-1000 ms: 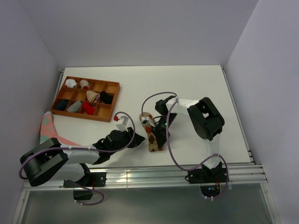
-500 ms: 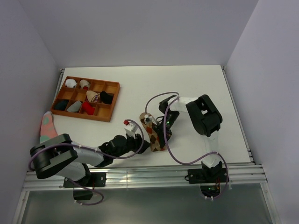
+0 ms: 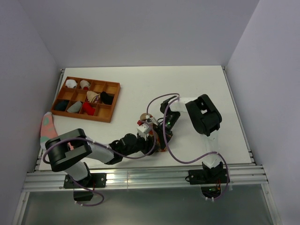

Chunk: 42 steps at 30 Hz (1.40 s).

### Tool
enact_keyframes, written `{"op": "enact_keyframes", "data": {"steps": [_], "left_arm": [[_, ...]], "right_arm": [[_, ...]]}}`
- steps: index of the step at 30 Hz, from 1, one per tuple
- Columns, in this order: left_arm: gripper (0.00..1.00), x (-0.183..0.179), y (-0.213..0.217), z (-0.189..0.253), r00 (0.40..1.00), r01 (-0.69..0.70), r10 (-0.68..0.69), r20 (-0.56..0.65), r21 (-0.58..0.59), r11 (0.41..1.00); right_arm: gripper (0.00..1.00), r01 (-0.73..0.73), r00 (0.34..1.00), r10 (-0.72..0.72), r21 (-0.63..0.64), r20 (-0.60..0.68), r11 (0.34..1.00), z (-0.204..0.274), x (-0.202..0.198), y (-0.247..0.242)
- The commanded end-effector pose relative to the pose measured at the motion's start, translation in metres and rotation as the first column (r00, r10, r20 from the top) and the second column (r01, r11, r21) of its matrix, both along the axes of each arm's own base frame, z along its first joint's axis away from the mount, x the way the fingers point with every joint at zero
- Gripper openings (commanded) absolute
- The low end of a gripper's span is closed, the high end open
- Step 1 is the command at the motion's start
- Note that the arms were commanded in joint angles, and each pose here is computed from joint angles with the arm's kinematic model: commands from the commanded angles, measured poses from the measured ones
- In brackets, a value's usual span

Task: Roll the socks
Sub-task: Roll the sock at the center of the board.

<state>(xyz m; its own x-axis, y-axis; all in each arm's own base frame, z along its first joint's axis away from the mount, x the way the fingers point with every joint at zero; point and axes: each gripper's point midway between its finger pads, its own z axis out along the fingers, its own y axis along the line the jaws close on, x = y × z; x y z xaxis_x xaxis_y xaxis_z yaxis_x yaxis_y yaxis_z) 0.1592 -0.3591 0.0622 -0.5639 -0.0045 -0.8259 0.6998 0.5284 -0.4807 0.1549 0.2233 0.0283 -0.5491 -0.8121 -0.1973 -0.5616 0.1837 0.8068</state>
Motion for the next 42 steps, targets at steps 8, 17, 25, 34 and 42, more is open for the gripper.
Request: {"op": "enact_keyframes", "data": {"steps": [8,17,25,34,42], "left_arm": [[0.46,-0.006,-0.016,-0.004,0.995,0.089,-0.09,0.033,0.02,0.996],[0.39,-0.006,-0.017,-0.022,0.997,0.075,-0.074,-0.024,0.042,0.996],[0.15,-0.009,-0.018,-0.044,0.992,0.064,-0.054,-0.113,0.089,0.994],[0.0,-0.011,-0.005,-0.068,0.971,-0.007,0.046,-0.235,0.165,0.986],[0.0,-0.016,0.004,-0.078,0.926,-0.029,0.07,-0.37,0.116,0.993]], "right_arm": [[0.08,0.018,0.999,-0.018,-0.011,-0.033,1.0,-0.001,0.002,-0.004],[0.08,0.023,0.999,-0.024,-0.011,-0.028,1.0,-0.001,0.001,-0.004],[0.14,0.035,0.999,-0.035,-0.004,0.007,0.999,0.002,0.006,-0.003],[0.4,0.116,0.982,-0.118,0.019,0.147,0.993,0.016,0.032,-0.001],[0.44,0.237,0.942,-0.234,0.017,0.24,0.971,0.023,0.054,-0.018]]}}
